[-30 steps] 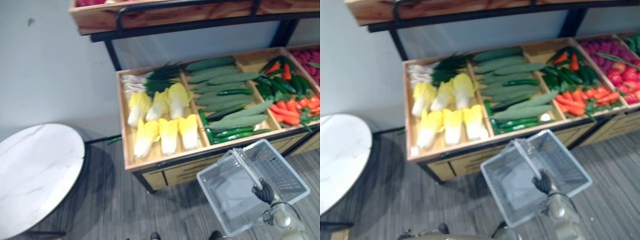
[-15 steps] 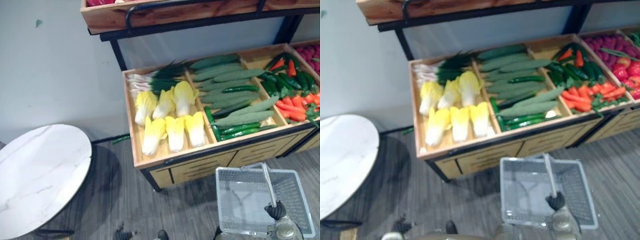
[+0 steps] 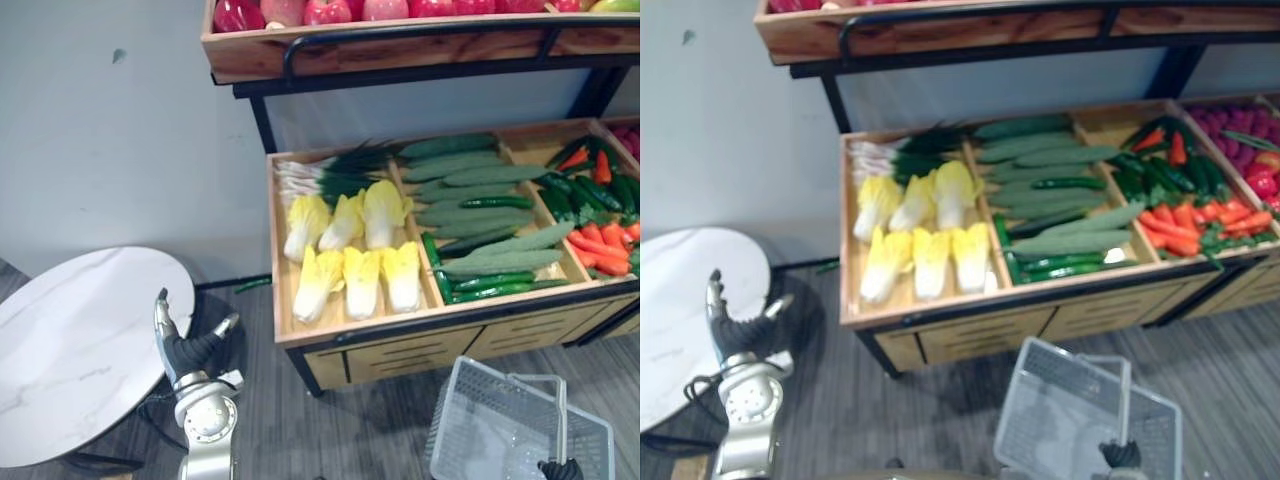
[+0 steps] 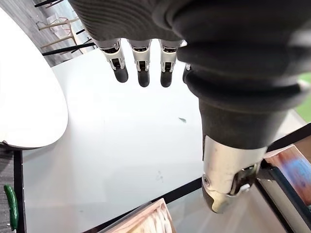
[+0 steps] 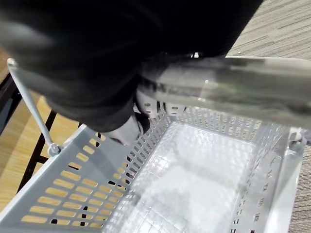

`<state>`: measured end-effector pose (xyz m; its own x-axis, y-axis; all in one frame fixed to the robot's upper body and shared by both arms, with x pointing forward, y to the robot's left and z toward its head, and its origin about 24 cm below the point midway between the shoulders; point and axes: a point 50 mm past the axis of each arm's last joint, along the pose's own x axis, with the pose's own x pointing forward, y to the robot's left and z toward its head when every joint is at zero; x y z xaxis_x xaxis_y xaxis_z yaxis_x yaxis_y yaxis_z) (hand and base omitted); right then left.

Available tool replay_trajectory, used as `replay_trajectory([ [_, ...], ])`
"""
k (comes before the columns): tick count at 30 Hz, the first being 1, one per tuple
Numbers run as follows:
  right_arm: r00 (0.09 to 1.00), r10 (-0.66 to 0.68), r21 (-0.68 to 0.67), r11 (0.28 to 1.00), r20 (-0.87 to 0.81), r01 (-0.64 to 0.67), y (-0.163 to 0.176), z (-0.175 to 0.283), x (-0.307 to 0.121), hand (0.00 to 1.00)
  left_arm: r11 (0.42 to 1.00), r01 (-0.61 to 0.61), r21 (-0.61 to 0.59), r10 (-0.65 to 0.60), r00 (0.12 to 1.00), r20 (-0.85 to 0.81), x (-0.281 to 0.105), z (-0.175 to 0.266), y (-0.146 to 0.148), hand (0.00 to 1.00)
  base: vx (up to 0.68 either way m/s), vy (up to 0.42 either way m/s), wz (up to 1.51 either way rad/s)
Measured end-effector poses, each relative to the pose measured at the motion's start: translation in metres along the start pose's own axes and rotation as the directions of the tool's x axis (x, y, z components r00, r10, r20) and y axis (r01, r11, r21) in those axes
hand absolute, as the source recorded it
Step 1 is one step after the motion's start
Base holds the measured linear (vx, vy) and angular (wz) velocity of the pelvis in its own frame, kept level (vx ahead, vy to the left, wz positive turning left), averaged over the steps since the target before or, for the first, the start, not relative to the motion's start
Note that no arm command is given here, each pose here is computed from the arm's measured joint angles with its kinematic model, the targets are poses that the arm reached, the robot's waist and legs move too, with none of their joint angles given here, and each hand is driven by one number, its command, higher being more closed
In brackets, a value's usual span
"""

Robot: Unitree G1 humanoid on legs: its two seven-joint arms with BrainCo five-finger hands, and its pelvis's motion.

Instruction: Pick vegetable in the basket

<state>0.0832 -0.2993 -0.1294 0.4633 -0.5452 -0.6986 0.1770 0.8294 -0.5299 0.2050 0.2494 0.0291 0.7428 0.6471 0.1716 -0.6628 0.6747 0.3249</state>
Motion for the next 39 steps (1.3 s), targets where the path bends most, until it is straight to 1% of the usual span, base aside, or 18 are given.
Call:
replay_trajectory([
  [3, 0.999, 0.027, -0.036, 0.999, 0.032, -0.026, 0.007, 0.008, 0.001, 1.00, 0.996, 0.045, 0.083, -0.044, 0.999, -0.015, 0.014, -0.009, -0.008, 0.00, -0.02, -0.010, -0.42],
  [5, 0.998, 0.033, -0.053, 0.998, 0.046, -0.031, 0.010, 0.011, 0.001, 1.00, 0.993, 0.060, 0.104, -0.059, 0.998, -0.013, 0.019, -0.009, -0.016, 0.00, 0.01, -0.024, -0.40],
  [7, 0.998, 0.042, -0.063, 0.997, 0.056, -0.038, 0.012, 0.013, 0.001, 1.00, 0.991, 0.069, 0.117, -0.065, 0.997, -0.036, 0.021, -0.014, -0.020, 0.00, 0.03, -0.020, -0.24],
  [10, 0.995, 0.051, -0.076, 0.996, 0.081, -0.045, 0.016, 0.020, 0.002, 1.00, 0.977, 0.075, 0.199, -0.059, 0.995, -0.083, 0.027, -0.028, -0.020, 0.00, 0.05, -0.022, -0.22],
  [12, 0.994, 0.051, -0.079, 0.996, 0.091, -0.044, 0.017, 0.024, 0.002, 1.00, 0.973, 0.080, 0.217, -0.062, 0.994, -0.088, 0.031, -0.029, -0.023, 0.00, 0.06, -0.024, -0.20],
  [21, 0.989, 0.059, -0.097, 0.994, 0.135, -0.046, 0.022, 0.036, 0.004, 1.00, 0.969, 0.057, 0.239, -0.037, 0.995, -0.088, 0.040, -0.028, -0.027, 0.00, 0.05, -0.030, -0.14],
  [35, 0.981, 0.033, -0.077, 0.997, 0.189, -0.019, 0.023, 0.051, 0.005, 1.00, 0.967, 0.103, 0.234, -0.095, 0.994, -0.047, 0.039, -0.018, -0.042, 0.00, -0.03, -0.044, -0.13],
  [39, 0.982, 0.030, -0.076, 0.997, 0.189, -0.016, 0.023, 0.051, 0.005, 1.00, 0.962, 0.118, 0.244, -0.104, 0.992, -0.070, 0.037, -0.024, -0.044, 0.00, -0.01, -0.029, -0.03],
])
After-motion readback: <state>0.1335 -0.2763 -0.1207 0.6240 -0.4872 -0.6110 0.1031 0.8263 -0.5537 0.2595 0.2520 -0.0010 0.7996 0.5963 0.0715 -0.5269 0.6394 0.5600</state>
